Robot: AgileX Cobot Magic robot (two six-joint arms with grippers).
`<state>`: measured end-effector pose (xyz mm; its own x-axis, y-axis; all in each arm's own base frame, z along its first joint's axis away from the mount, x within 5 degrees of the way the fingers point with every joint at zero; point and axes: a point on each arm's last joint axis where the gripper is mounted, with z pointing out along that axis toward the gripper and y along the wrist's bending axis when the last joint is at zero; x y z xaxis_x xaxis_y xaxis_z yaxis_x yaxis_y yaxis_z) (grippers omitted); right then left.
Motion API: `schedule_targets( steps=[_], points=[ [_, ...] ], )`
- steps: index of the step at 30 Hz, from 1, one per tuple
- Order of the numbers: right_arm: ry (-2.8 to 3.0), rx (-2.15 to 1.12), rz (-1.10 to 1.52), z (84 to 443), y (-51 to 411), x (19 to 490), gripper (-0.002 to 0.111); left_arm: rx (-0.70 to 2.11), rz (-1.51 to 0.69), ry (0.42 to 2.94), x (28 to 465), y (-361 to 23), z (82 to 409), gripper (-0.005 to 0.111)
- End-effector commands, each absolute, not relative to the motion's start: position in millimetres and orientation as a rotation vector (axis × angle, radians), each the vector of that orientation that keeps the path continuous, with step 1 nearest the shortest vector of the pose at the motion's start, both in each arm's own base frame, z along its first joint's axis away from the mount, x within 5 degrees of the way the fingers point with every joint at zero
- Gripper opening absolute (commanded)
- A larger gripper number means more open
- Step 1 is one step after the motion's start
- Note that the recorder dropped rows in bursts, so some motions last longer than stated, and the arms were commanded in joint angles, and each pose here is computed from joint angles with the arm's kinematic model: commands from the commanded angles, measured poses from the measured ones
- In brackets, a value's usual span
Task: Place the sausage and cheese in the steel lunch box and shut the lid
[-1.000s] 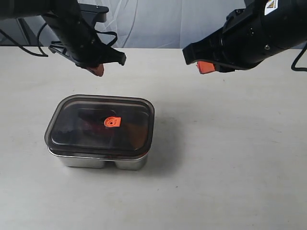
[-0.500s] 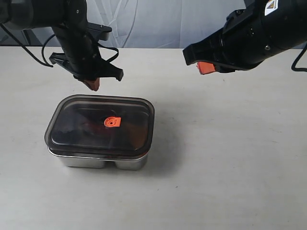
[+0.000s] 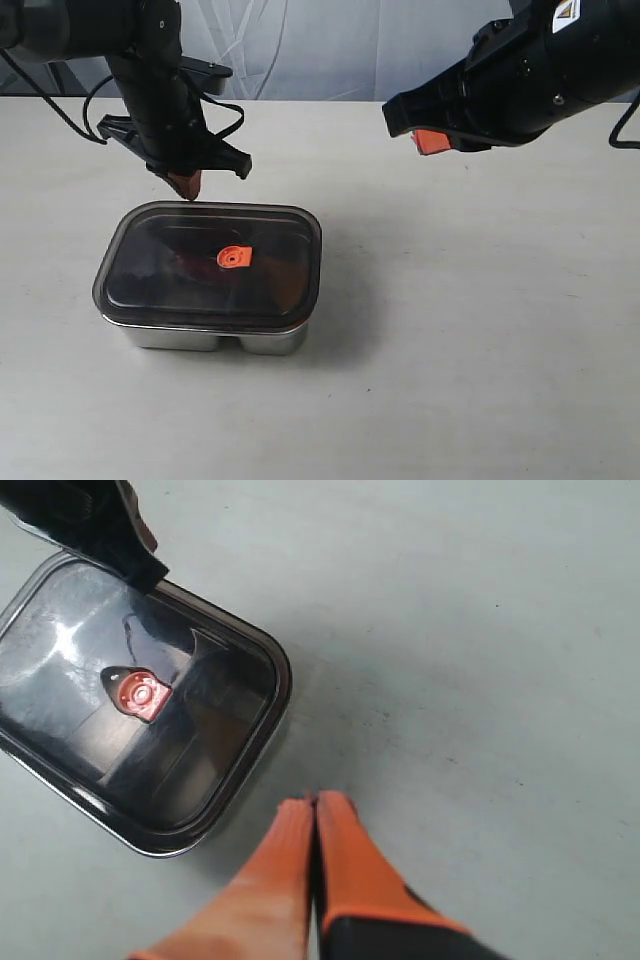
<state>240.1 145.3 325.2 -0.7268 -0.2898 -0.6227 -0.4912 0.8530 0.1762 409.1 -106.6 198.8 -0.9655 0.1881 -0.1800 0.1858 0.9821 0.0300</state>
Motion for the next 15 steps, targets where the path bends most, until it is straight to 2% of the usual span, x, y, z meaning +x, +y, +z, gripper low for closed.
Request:
schedule_targets(
  steps=[1,11,15],
  points=[
    [2.409,-0.564,0.428,325.8,143.7,242.1,0.0,0.304,0.001,2.966,408.6,-106.3,198.0,0.0],
    [2.406,-0.56,0.424,322.2,145.3,246.0,0.0,0.355,-0.042,2.964,407.7,-109.8,198.0,0.0],
    [2.461,-0.509,0.459,292.0,159.5,269.3,0.0,0.348,-0.022,2.933,409.8,-107.9,201.1,0.0]
  ],
)
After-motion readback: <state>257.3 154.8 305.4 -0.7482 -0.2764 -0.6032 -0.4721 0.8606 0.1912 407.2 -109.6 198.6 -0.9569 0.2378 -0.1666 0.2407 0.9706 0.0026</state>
